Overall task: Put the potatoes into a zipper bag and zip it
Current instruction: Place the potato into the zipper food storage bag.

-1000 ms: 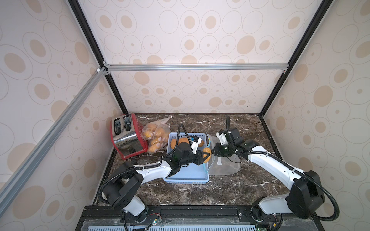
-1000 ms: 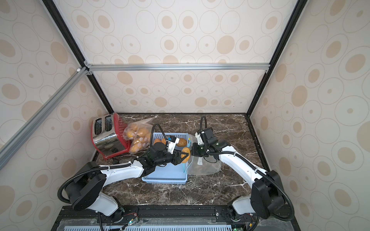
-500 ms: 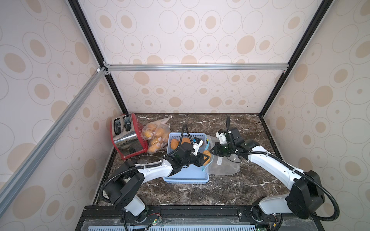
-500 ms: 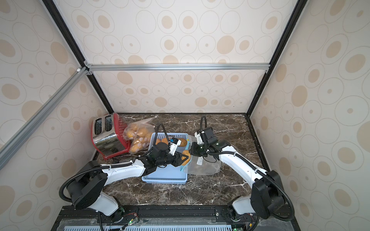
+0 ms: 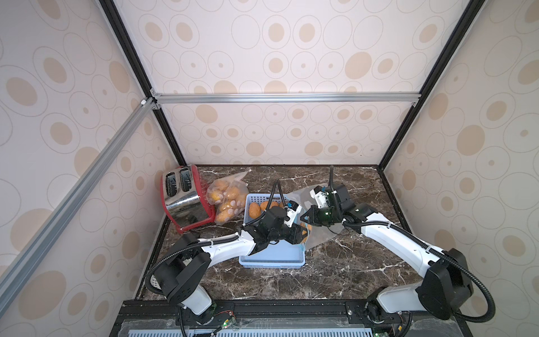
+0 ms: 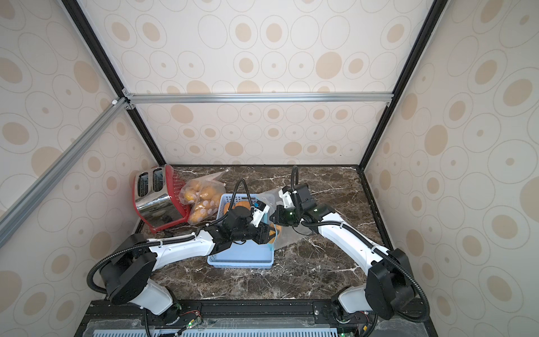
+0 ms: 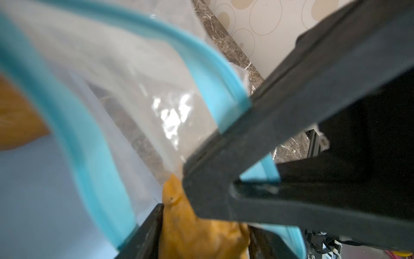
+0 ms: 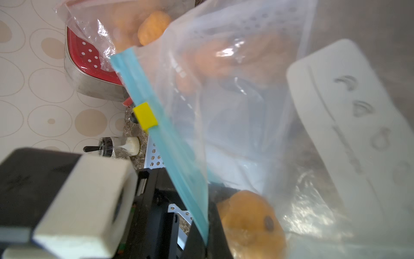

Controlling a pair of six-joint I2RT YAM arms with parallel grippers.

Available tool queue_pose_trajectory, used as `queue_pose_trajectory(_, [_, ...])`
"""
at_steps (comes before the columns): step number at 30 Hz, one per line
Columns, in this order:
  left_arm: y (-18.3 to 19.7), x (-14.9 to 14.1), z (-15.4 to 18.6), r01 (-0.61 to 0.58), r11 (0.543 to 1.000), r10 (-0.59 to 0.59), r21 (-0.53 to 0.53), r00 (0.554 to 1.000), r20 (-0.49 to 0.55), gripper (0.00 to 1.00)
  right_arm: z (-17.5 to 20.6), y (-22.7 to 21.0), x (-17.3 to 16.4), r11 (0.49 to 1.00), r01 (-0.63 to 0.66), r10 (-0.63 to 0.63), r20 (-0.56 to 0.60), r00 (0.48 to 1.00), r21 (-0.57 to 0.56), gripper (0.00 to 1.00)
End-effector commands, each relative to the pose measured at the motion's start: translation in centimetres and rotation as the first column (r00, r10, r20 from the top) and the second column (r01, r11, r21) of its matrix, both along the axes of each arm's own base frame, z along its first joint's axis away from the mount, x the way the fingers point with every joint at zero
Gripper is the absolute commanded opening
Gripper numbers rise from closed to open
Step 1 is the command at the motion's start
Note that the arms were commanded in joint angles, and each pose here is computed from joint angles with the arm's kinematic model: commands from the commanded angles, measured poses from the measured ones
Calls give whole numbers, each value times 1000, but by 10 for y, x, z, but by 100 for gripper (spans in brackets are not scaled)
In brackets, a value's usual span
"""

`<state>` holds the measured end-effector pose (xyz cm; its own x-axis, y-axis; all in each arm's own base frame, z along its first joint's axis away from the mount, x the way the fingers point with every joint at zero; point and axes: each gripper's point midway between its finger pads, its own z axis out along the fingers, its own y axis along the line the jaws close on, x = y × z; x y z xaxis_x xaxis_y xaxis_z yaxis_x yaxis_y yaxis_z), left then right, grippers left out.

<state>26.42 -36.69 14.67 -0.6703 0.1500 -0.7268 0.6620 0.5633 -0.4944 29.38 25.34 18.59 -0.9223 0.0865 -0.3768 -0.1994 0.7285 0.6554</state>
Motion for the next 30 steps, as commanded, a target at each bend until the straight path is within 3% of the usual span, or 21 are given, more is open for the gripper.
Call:
queue_pose_trajectory(1, [-12, -5, 44, 59, 996, -54, -65, 996, 76, 59, 18, 5, 2, 999, -4, 3, 34, 999, 40, 0])
queue_pose_trajectory(15, [-3, -6, 61, 49, 998, -44, -45, 992, 117, 67, 11, -10, 1, 999, 45, -45, 6, 999, -4, 0])
queue_pose_trajectory(20, [18, -12, 89, 12, 999, -4, -41, 983, 185, 68, 9, -23, 7, 992, 111, -105, -99, 990, 59, 0])
queue_pose_trajectory(25, [61, -6, 114, -139, 989, 145, -41, 950, 278, 73, 4, -58, 27, 962, 264, -240, -255, 937, 65, 0])
queue_pose_trajectory(27, [78, -2, 114, -205, 978, 205, -30, 934, 291, 74, 14, -63, 31, 937, 309, -245, -325, 913, 161, 0])
queue_pose_trajectory(30, [92, -2, 106, -236, 972, 230, -14, 929, 290, 75, 39, -72, 39, 877, 397, -306, -322, 896, 271, 0])
